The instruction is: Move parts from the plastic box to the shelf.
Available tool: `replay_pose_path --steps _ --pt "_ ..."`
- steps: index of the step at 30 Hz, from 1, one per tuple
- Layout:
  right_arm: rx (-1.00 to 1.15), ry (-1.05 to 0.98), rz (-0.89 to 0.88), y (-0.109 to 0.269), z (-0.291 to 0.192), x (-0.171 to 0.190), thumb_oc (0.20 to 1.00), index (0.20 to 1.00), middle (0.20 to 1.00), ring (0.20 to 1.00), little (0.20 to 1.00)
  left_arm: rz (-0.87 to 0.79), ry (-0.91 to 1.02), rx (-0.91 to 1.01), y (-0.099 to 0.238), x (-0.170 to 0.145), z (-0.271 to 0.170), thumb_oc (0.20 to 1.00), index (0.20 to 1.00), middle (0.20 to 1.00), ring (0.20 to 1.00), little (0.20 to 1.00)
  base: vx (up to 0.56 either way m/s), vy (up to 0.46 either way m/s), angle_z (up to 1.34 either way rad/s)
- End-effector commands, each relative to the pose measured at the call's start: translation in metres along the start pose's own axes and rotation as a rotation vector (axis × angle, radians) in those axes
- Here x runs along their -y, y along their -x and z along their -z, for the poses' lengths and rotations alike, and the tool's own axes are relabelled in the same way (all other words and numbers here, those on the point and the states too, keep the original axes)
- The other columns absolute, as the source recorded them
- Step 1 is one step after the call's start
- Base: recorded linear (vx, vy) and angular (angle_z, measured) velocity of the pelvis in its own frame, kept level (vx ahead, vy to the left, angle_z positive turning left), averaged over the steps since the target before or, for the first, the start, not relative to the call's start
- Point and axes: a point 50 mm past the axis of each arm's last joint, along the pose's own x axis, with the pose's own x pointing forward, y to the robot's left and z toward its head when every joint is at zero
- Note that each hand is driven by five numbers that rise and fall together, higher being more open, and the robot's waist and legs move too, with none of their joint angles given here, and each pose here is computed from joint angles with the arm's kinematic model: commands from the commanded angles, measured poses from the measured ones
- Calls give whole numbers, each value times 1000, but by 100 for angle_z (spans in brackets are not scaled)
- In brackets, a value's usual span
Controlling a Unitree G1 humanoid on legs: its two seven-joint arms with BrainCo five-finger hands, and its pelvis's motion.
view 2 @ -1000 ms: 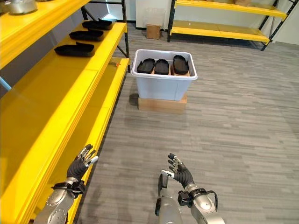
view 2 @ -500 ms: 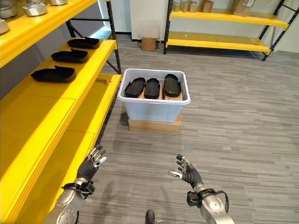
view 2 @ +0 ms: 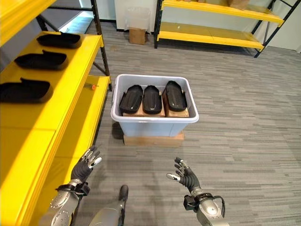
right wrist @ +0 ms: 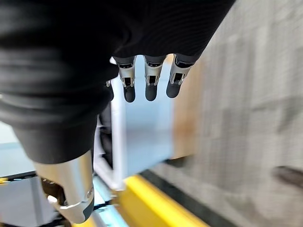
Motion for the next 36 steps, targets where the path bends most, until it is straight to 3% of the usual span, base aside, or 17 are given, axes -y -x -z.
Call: replay_pose_path --steps 1,15,36 --pt "65 75 -33 -9 -16 2 1000 1000 1000 1000 1000 31 0 71 2 9 -8 1000 1000 1000 1000 1000 307 185 -11" --pt "53 48 -106 -12 -11 -17 1000 1000 1000 1000 1000 57 -96 78 -2 6 -21 1000 1000 1000 1000 1000 206 120 16" --pt "68 100 -51 -3 -20 7 1000 1000 1000 1000 1000 55 8 10 6 9 2 1000 1000 1000 1000 1000 119 -231 16"
